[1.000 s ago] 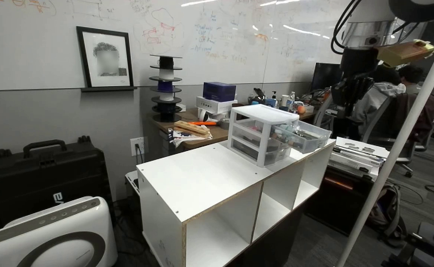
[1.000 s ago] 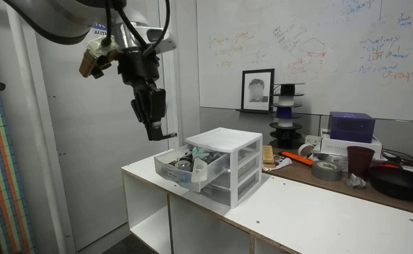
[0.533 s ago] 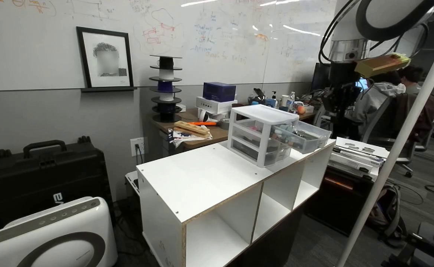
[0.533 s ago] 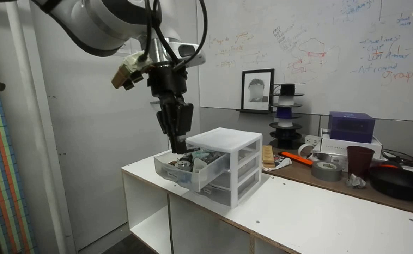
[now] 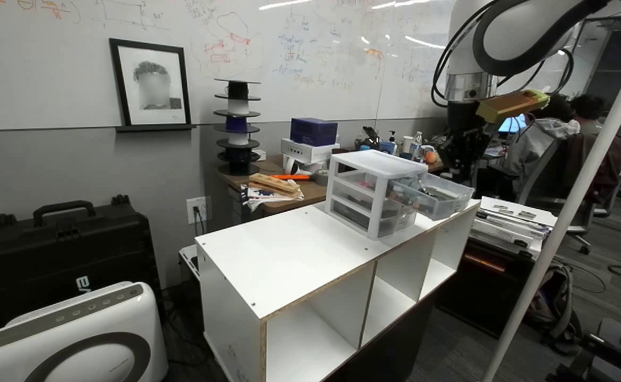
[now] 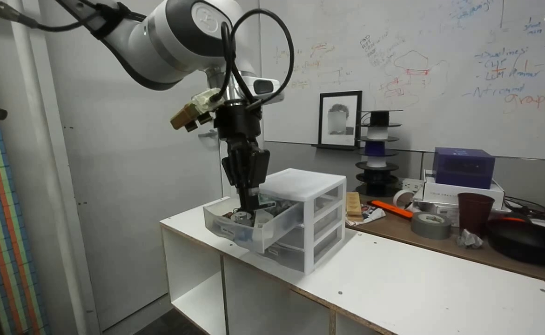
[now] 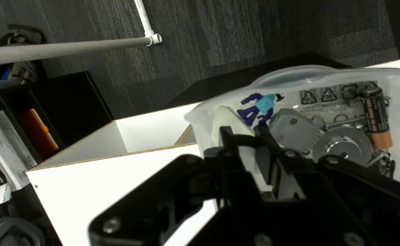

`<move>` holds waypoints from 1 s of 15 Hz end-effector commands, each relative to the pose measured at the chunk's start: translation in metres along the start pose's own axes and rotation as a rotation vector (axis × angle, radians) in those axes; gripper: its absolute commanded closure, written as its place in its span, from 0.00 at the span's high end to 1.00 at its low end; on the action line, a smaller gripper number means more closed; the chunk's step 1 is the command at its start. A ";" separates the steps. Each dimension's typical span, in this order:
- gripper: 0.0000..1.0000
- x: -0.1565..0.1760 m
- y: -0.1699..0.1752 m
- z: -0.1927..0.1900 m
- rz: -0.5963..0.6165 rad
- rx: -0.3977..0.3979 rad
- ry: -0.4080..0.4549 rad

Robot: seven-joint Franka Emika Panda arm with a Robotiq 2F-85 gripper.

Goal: Put the white object in the drawer and close the drawer

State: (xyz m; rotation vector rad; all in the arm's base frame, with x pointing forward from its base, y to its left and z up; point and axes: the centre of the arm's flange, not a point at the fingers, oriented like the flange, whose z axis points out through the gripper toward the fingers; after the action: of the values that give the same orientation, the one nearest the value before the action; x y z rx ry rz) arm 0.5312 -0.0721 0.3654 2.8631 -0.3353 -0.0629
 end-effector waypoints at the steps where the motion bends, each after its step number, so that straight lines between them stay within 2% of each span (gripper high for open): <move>1: 0.09 0.022 -0.024 -0.013 -0.011 -0.022 0.020; 2: 0.10 0.022 -0.028 -0.014 -0.019 -0.023 0.021; 3: 0.16 0.023 -0.031 -0.014 -0.024 -0.023 0.023; 4: 0.45 0.022 -0.033 -0.013 -0.039 -0.024 0.018; 5: 0.46 0.020 -0.035 -0.013 -0.047 -0.026 0.014; 10: 0.82 0.004 -0.028 -0.021 -0.041 -0.028 -0.018; 12: 0.97 -0.016 -0.019 -0.035 -0.040 -0.036 -0.041; 15: 1.00 -0.048 -0.015 -0.062 -0.058 -0.026 -0.071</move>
State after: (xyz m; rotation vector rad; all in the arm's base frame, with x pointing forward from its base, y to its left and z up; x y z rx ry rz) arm 0.5292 -0.0444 0.3843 2.8389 -0.2950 -0.1604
